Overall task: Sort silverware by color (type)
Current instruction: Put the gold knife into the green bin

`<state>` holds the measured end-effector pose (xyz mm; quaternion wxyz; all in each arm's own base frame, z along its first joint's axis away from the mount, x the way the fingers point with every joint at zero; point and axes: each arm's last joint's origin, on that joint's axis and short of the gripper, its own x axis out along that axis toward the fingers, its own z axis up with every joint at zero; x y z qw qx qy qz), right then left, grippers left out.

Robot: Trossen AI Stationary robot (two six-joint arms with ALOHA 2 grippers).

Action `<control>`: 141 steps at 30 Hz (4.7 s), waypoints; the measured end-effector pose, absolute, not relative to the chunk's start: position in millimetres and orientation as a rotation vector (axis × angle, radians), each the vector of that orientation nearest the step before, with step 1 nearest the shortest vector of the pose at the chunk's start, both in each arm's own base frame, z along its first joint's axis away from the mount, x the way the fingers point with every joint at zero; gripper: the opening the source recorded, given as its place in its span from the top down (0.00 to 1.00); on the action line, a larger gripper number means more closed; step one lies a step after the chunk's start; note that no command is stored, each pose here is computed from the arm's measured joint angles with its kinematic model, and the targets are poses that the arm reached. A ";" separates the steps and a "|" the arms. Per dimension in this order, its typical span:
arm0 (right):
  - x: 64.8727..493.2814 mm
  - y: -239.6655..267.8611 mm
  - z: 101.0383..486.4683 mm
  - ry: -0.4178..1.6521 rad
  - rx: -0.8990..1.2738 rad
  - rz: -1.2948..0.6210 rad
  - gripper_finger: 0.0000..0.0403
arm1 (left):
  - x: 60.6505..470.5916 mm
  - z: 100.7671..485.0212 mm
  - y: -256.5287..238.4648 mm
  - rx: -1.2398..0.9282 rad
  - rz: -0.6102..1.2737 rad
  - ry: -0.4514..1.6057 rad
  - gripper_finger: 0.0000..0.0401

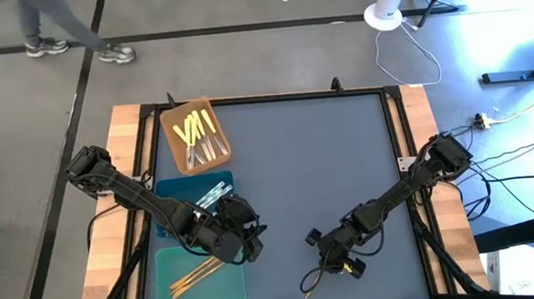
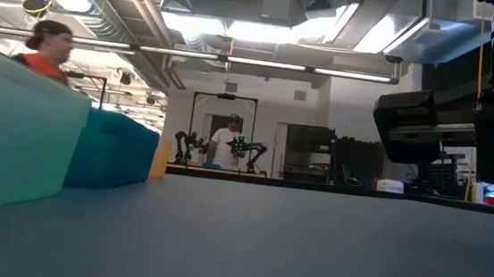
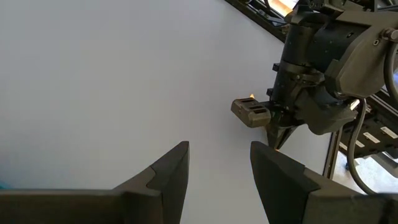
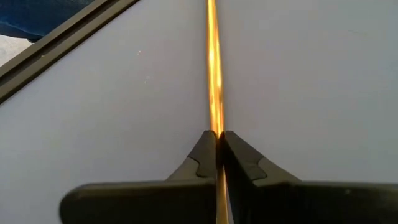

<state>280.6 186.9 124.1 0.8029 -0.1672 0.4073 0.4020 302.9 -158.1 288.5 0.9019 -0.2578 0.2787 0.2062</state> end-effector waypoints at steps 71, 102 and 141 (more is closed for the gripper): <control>320.9 139.1 140.0 0.802 -0.294 0.676 0.99 | 345.5 202.6 -188.9 -0.491 0.412 0.692 0.59; 320.9 139.2 140.0 0.801 -0.295 0.675 0.99 | 376.9 128.1 -222.4 -0.358 0.234 0.630 0.59; 321.0 139.2 140.0 0.801 -0.295 0.673 0.99 | 367.6 109.8 -239.9 -0.320 0.212 0.656 0.59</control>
